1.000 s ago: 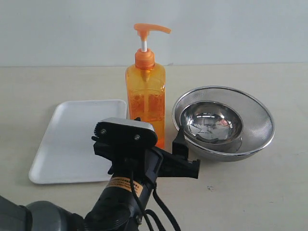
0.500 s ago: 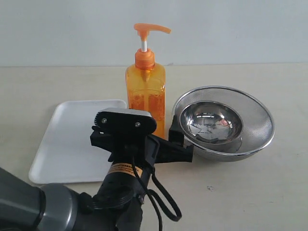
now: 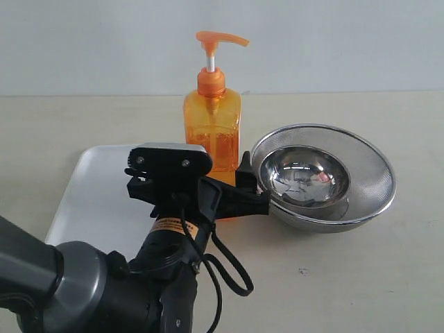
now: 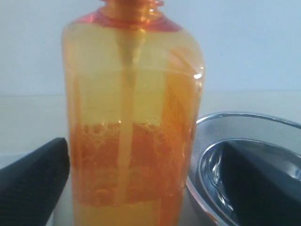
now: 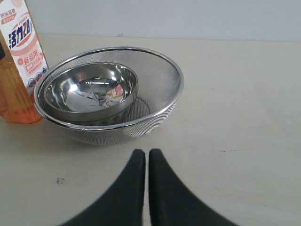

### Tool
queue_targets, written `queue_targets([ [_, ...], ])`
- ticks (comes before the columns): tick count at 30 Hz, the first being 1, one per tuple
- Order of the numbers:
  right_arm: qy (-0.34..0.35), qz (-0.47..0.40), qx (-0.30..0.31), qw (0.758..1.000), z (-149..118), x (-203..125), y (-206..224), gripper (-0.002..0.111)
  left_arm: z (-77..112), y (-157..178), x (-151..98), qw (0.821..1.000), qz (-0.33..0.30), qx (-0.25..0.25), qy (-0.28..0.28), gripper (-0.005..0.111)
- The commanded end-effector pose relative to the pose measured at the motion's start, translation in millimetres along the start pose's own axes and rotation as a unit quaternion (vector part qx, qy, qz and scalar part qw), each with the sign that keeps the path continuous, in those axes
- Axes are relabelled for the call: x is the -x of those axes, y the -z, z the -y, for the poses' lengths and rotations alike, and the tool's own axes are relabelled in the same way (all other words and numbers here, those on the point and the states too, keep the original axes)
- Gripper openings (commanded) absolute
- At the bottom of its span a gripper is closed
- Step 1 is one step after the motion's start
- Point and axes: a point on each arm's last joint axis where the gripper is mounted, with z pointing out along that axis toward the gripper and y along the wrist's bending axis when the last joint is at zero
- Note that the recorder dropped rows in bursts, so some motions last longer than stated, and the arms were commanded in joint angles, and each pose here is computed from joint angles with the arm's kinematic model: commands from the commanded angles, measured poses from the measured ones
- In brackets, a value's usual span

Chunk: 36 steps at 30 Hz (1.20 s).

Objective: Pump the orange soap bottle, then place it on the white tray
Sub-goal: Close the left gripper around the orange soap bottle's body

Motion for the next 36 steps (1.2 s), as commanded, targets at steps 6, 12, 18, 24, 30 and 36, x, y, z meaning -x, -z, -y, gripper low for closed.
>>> queue_targets([
  [6,0.003,0.007,-0.002,1.000,0.2,0.7,0.5,0.000,2.4,-3.8,4.5,1.000,0.014,-0.012,0.011,0.081],
  [12,0.007,0.006,-0.003,1.000,0.4,0.7,0.5,0.000,3.3,-4.3,5.0,1.000,0.016,-0.019,0.007,0.081],
  [18,0.006,0.006,-0.003,1.000,0.4,0.7,0.5,0.000,3.5,-4.3,5.1,1.000,0.017,-0.020,-0.004,0.081],
  [24,0.002,0.007,-0.003,1.000,0.4,0.9,0.5,0.000,2.0,-5.7,5.5,1.000,0.018,-0.018,-0.004,0.081],
  [30,0.002,0.007,-0.003,1.000,0.4,0.9,0.5,0.000,3.9,-6.1,6.2,0.999,0.022,-0.031,-0.010,0.081],
  [36,0.002,0.007,-0.003,1.000,0.4,0.9,0.5,0.000,2.2,-7.9,6.7,0.999,0.023,-0.030,-0.011,0.085],
])
